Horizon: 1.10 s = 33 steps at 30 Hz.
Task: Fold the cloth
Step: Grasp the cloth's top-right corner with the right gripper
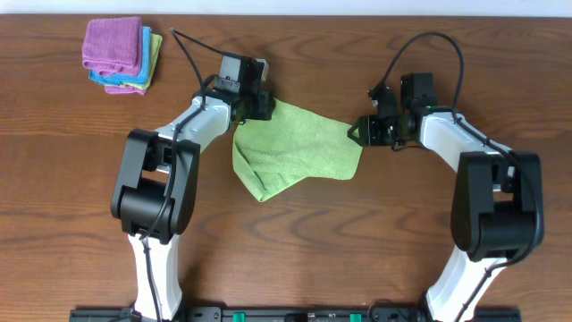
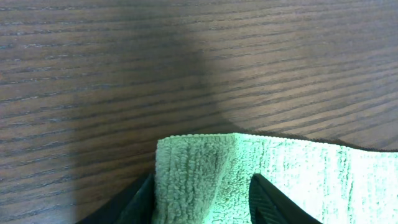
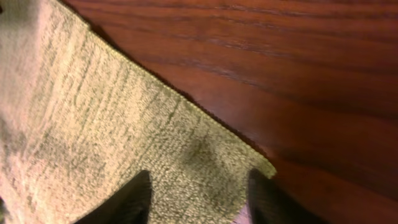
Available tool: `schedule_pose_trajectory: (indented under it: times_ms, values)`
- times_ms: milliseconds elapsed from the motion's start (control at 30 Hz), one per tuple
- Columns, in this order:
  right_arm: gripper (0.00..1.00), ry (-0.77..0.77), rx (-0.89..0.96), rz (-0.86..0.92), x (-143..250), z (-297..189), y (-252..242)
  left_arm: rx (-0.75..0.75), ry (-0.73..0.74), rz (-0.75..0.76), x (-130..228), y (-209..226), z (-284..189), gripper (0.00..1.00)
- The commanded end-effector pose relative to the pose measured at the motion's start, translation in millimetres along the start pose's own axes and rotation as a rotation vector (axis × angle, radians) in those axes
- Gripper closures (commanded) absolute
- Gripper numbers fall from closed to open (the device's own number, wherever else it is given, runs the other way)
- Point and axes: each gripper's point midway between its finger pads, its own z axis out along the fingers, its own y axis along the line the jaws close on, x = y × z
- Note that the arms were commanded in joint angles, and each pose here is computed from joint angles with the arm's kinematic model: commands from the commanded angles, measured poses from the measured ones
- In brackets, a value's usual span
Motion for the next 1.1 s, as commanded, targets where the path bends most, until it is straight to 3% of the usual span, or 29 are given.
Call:
schedule_pose_trajectory:
  times_ms: [0,333,833,933,1067]
  values:
    - [0.47,0.018,0.046,0.024,5,5,-9,-0.012,-0.005,-0.005,-4,4,5,0.49]
    - [0.46,0.042,0.118,0.099,12,5,-20,-0.012,-0.005,-0.005,-4,4,5,0.46]
    - [0.60,0.088,0.067,0.130,26,29,-19,-0.012,-0.005,-0.013,-4,4,5,0.52]
    - [0.67,0.072,0.069,0.128,22,29,-20,-0.011,-0.005,-0.013,-4,3,5,0.52]
    - [0.65,0.080,0.107,0.128,25,30,-24,-0.012,-0.005,-0.013,-4,4,5,0.51]
